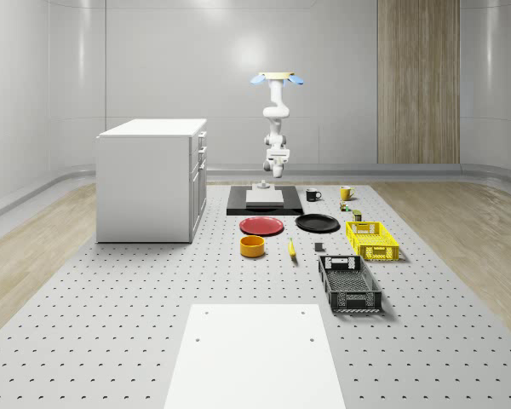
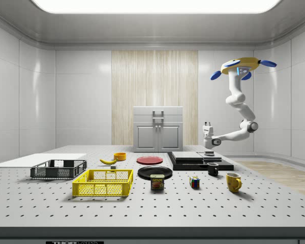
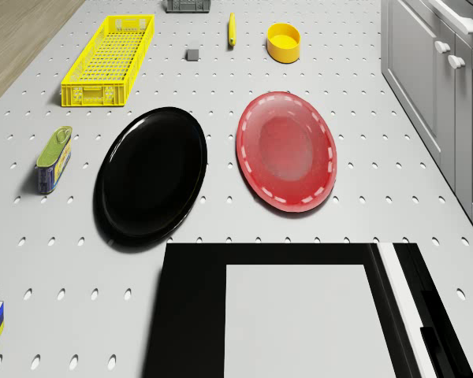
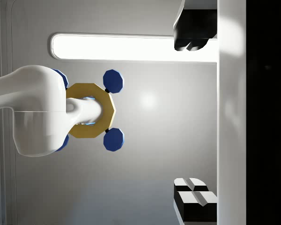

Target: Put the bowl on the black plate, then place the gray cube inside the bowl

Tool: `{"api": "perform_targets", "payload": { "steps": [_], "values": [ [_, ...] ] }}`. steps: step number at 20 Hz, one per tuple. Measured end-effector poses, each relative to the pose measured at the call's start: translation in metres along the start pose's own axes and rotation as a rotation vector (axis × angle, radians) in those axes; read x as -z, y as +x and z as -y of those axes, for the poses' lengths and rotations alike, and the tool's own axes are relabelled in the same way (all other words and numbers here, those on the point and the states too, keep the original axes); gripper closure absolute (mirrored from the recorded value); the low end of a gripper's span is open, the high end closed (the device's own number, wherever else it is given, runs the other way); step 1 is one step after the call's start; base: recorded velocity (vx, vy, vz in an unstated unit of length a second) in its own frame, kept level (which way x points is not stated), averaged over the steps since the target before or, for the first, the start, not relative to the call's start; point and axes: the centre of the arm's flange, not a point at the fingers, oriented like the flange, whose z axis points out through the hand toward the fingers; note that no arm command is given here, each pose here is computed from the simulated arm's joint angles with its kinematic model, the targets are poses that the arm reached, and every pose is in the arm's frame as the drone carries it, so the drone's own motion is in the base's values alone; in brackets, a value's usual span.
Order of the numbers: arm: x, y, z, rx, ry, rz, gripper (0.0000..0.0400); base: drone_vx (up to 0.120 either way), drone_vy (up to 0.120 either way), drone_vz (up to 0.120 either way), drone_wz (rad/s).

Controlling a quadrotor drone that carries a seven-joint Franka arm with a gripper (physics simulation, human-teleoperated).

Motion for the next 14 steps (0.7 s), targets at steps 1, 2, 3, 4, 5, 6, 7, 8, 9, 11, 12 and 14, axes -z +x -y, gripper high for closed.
{"api": "perform_targets", "payload": {
  "steps": [1,2,3,4,5,6,7,8,9,11,12,14],
  "values": [
    [0.0,0.0,0.0,0.0,-0.003,-0.004,0.0,0.12,0.0,0.0,0.0],
    [0.0,-0.001,0.001,0.0,-0.006,-0.008,0.0,0.12,0.0,-0.12,0.0],
    [0.0,-0.001,0.001,0.0,-0.01,-0.013,0.0,0.12,0.0,-0.12,0.0],
    [0.0,-0.002,0.001,0.0,-0.014,-0.019,0.0,0.12,0.0,-0.12,0.0],
    [0.0,-0.003,0.002,0.0,-0.02,-0.025,0.0,0.12,0.0,-0.12,0.0],
    [0.0,-0.003,0.003,0.001,-0.027,-0.033,0.0,0.12,0.0,-0.12,0.0],
    [0.0,-0.004,0.003,0.001,-0.035,-0.042,0.0,0.12,0.0,-0.12,0.0],
    [0.0,-0.005,0.004,0.001,-0.044,-0.053,0.0,0.12,0.0,-0.12,0.0],
    [0.0,-0.007,0.006,0.001,-0.056,-0.066,0.0,0.12,0.0,-0.04,0.0],
    [-0.001,-0.01,0.009,0.002,-0.086,-0.098,0.0,0.12,0.0,0.0,0.0],
    [-0.001,-0.012,0.01,0.002,-0.106,-0.118,0.0,0.12,0.0,0.0,0.0],
    [-0.003,-0.017,0.015,0.004,-0.156,-0.171,0.0,0.12,0.0,0.0,0.0]
  ]
}}
